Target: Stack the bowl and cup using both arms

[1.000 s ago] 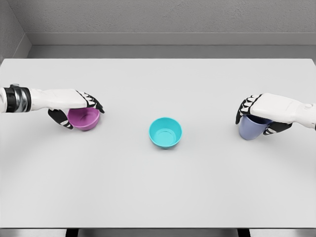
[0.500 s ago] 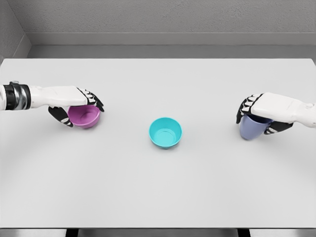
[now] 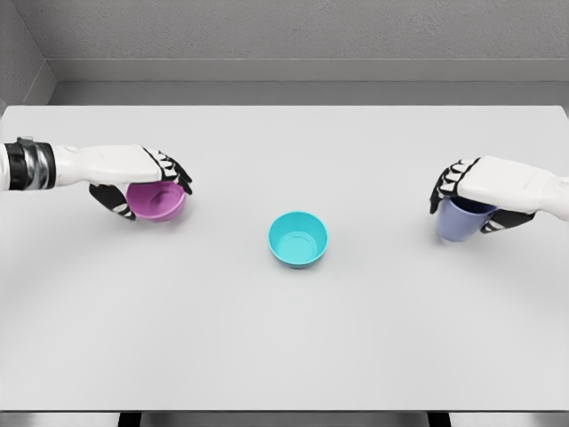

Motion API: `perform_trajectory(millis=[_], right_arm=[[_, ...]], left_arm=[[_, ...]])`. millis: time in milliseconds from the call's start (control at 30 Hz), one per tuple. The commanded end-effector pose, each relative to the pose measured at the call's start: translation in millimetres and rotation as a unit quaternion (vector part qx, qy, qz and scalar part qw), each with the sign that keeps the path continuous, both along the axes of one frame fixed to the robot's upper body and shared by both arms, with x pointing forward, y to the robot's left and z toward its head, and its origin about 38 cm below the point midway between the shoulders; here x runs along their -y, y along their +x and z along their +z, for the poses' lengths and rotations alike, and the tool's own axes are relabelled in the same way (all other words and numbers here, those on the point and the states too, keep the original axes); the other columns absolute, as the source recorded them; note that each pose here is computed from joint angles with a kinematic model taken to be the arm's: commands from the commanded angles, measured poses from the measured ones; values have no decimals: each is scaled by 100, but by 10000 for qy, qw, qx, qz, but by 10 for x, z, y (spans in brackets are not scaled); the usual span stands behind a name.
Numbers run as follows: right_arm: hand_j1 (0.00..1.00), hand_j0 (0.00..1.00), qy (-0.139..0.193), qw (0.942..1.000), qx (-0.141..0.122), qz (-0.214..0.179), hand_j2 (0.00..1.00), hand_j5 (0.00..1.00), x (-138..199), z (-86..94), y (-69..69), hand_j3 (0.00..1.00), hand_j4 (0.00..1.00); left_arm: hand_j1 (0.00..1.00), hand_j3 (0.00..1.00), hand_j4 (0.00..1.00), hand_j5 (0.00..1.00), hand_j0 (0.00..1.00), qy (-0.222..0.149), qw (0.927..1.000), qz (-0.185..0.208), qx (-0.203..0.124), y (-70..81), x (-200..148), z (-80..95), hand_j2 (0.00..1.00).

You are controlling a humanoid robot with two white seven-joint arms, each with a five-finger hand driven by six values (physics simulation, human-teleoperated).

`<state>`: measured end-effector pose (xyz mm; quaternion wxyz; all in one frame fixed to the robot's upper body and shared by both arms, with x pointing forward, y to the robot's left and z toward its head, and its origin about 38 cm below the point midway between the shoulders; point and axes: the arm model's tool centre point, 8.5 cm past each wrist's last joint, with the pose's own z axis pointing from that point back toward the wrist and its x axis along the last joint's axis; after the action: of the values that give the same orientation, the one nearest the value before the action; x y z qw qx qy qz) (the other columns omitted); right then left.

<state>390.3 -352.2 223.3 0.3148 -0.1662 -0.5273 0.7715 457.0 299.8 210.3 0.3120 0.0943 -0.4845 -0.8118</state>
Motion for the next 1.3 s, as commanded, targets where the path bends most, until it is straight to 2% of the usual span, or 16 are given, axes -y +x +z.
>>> perform_trajectory(millis=[0, 200, 533, 900, 1267], right_arm=[[56, 56, 14, 10000, 1, -28, 56, 56, 16, 17, 0, 56, 56], [56, 56, 14, 10000, 76, -28, 56, 56, 17, 74, 22, 56, 56], [57, 57, 27, 9999, 142, -70, 57, 57, 55, 144, 28, 57, 57], [57, 57, 23, 9994, 336, -4, 57, 57, 30, 319, 42, 57, 57], [58, 58, 33, 9991, 431, 26, 58, 58, 16, 394, 64, 58, 58]], left_arm=[[80, 80, 80, 80, 80, -36, 10000, -39, 17, -9, 34, 20, 80], [79, 79, 79, 79, 79, -63, 9994, -305, 156, -59, 191, 117, 79], [79, 79, 79, 79, 79, -95, 9984, -473, 285, -62, 310, 216, 79], [79, 79, 79, 79, 79, -222, 9956, -816, 396, -71, 633, 246, 79], [79, 79, 79, 79, 79, -344, 9929, -1028, 498, -59, 847, 321, 79]])
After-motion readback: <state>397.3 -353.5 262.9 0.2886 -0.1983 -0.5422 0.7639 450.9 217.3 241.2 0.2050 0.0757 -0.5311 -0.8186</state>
